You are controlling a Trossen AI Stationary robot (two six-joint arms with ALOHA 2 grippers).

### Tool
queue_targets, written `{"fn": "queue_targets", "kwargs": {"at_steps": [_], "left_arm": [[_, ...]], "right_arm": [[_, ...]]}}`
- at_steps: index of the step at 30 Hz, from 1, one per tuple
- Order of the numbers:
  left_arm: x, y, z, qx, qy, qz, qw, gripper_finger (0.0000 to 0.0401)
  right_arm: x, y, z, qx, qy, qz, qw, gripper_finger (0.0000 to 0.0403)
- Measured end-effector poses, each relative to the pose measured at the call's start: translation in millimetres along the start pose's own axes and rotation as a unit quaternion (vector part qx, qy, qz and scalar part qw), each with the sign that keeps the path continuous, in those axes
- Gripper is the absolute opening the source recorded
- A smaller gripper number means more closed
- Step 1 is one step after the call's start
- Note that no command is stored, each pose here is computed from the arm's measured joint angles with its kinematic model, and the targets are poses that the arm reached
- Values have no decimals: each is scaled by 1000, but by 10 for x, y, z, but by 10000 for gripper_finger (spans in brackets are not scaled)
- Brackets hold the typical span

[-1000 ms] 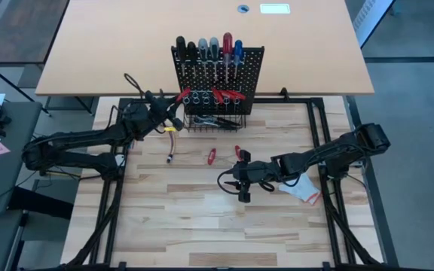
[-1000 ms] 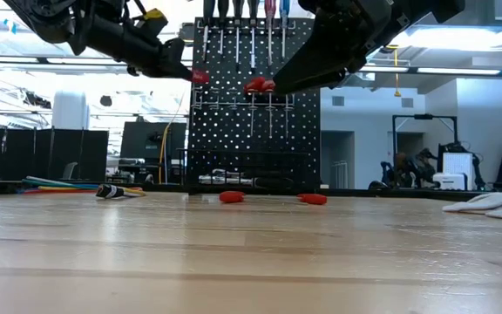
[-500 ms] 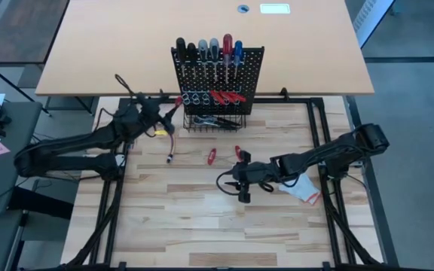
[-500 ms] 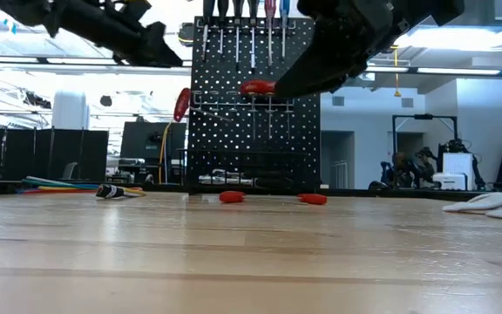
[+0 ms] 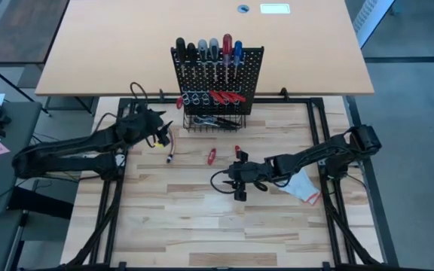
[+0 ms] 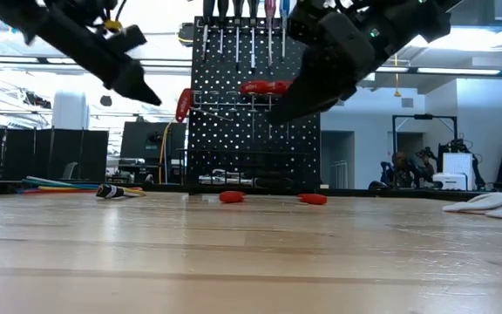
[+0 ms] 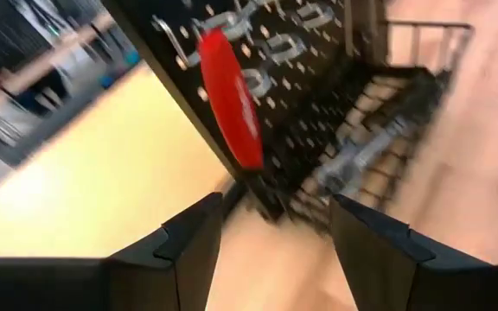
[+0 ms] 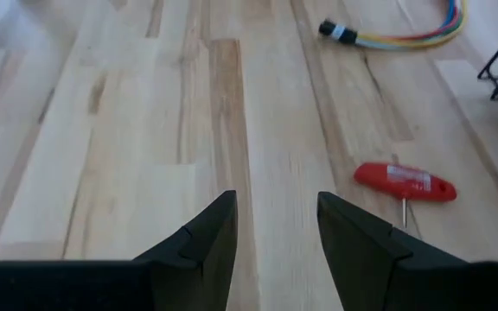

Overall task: Hang tools onto peg board
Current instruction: Hang the red allen wrench on the pegboard

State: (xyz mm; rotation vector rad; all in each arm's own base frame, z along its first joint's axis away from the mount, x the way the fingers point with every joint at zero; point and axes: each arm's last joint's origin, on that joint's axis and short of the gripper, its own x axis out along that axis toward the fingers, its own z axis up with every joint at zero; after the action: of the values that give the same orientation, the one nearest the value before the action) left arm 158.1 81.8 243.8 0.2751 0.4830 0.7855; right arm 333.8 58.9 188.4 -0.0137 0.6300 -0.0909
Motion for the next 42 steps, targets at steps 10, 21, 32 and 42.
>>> {"fn": "queue_targets", "kwargs": {"at_steps": [10,21,32,42], "left_arm": [[510,-3,-43,11,-60,30,998,203],[729,-30,-72,7,-42,-5,999,153],[466,91,74,-6,-82,2,997,40],[276,165,89,0,-77,9,997,44]], "right_arm": [[-3,1,-2,-6,2,1,1000,166],[-9,27,-4,-7,2,9,1000,166],[-10,23,-18,-9,9,8,1000,166],[-10,22,-24,-5,13,7,1000,166]]}}
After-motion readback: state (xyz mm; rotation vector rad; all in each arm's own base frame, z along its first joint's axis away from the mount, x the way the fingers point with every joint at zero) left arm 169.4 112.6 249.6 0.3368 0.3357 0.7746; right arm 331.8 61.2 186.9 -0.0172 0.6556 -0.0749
